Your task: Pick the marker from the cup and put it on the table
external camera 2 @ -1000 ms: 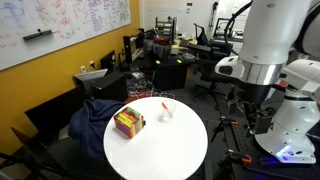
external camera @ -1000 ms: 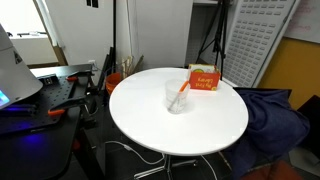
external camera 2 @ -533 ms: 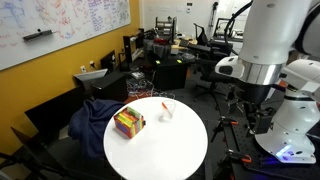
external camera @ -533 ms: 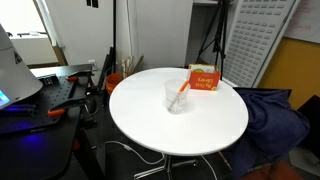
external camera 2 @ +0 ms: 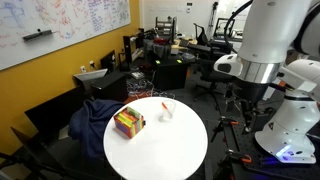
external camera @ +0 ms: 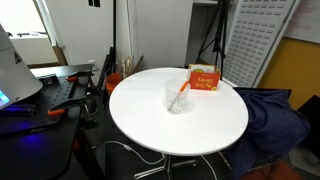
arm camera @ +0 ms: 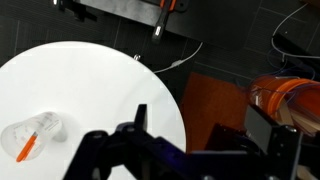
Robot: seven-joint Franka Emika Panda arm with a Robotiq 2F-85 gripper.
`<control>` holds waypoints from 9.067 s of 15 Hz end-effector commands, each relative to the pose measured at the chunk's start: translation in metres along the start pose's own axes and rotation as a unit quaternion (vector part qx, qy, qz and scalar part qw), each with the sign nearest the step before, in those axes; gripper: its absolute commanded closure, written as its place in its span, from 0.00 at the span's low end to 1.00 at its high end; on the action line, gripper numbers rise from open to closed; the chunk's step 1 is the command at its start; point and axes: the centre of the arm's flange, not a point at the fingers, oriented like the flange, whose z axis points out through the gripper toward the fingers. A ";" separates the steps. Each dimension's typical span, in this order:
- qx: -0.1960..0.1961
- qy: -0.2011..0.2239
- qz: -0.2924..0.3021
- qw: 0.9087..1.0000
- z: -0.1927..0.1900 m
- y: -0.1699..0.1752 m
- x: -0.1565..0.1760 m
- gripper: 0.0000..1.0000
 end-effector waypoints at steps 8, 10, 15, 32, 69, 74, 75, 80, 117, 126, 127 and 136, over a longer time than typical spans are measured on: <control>-0.079 0.103 0.103 0.986 -0.012 0.044 0.000 0.00; -0.088 0.121 0.122 0.981 -0.014 0.055 -0.003 0.00; -0.100 0.164 0.174 0.966 -0.021 0.090 -0.015 0.00; -0.129 0.227 0.248 0.933 -0.034 0.227 -0.037 0.00; -0.111 0.204 0.188 0.954 0.040 0.291 0.008 0.00; -0.107 0.224 0.197 0.948 0.049 0.316 0.015 0.00; -0.109 0.229 0.194 0.948 0.052 0.321 0.018 0.00; -0.109 0.242 0.159 0.951 0.070 0.344 0.036 0.00; 0.014 0.124 0.117 0.985 0.166 0.362 0.137 0.38; 0.034 0.100 0.112 0.988 0.174 0.359 0.145 0.44; 0.035 0.098 0.112 0.988 0.176 0.358 0.145 0.43; 0.036 0.085 0.112 0.989 0.188 0.359 0.151 0.42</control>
